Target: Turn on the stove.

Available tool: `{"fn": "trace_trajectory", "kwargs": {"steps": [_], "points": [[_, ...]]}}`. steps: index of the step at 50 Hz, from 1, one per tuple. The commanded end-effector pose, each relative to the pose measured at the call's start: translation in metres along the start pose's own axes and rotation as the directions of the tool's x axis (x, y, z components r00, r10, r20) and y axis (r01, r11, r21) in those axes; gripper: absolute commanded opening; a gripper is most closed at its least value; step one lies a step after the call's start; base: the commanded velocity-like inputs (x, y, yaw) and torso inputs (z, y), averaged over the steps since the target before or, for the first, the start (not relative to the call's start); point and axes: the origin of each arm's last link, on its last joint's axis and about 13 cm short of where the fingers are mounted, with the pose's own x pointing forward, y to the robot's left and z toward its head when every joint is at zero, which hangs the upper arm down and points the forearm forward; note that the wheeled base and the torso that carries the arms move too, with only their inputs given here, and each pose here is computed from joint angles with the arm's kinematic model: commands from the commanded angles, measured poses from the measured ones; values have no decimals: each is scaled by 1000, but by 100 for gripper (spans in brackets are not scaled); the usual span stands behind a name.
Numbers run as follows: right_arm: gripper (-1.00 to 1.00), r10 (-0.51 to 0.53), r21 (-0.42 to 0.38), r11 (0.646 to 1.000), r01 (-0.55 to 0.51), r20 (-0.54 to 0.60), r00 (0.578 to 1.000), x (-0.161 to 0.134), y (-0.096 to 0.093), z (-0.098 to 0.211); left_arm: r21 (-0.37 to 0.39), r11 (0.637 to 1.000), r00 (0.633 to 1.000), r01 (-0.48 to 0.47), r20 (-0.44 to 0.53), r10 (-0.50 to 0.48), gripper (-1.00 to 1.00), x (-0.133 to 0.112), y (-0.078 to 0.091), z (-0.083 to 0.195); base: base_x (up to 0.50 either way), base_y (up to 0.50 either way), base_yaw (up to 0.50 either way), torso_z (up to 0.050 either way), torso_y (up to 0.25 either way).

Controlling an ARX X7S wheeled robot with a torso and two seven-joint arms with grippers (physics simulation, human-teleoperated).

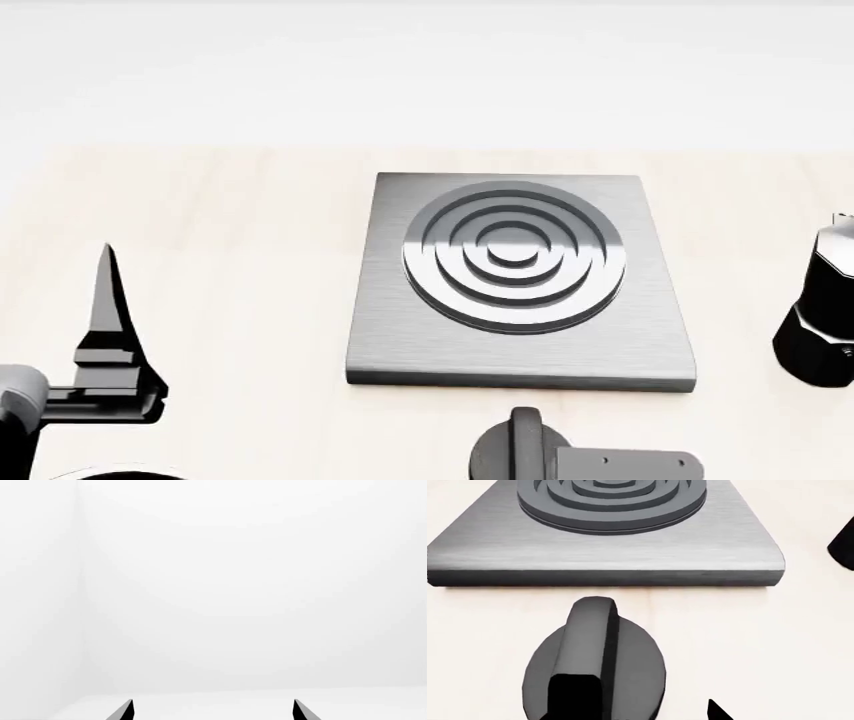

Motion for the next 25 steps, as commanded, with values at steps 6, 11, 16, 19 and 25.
{"fn": "trace_trajectory", "kwargs": {"steps": [6, 11, 16, 19, 25], "points": [[100, -32, 14, 999, 32, 5, 999, -3, -6, -1, -1, 1000, 1000, 0, -1, 0, 100, 0, 0, 0, 0, 0, 0, 0, 0], [100, -40, 17, 999, 40, 11, 999, -4, -7, -1, -1, 1000, 1000, 1, 0, -1, 100, 0, 0, 0, 0, 0, 0, 0, 0], [100, -50, 19, 999, 50, 17, 999, -6, -9, 0, 0, 1000, 1000, 0, 0, 0, 100, 0, 0, -1, 0, 0, 0, 0, 0], [100, -52, 19, 998, 52, 20, 998, -6, -9, 0, 0, 1000, 1000, -1, 0, 1, 100, 0, 0, 0, 0, 0, 0, 0, 3], [100, -60, 27, 998, 60, 26, 998, -8, -11, 1, 0, 1000, 1000, -1, 1, 1, 100, 0, 0, 1, 0, 0, 0, 0, 0]]}}
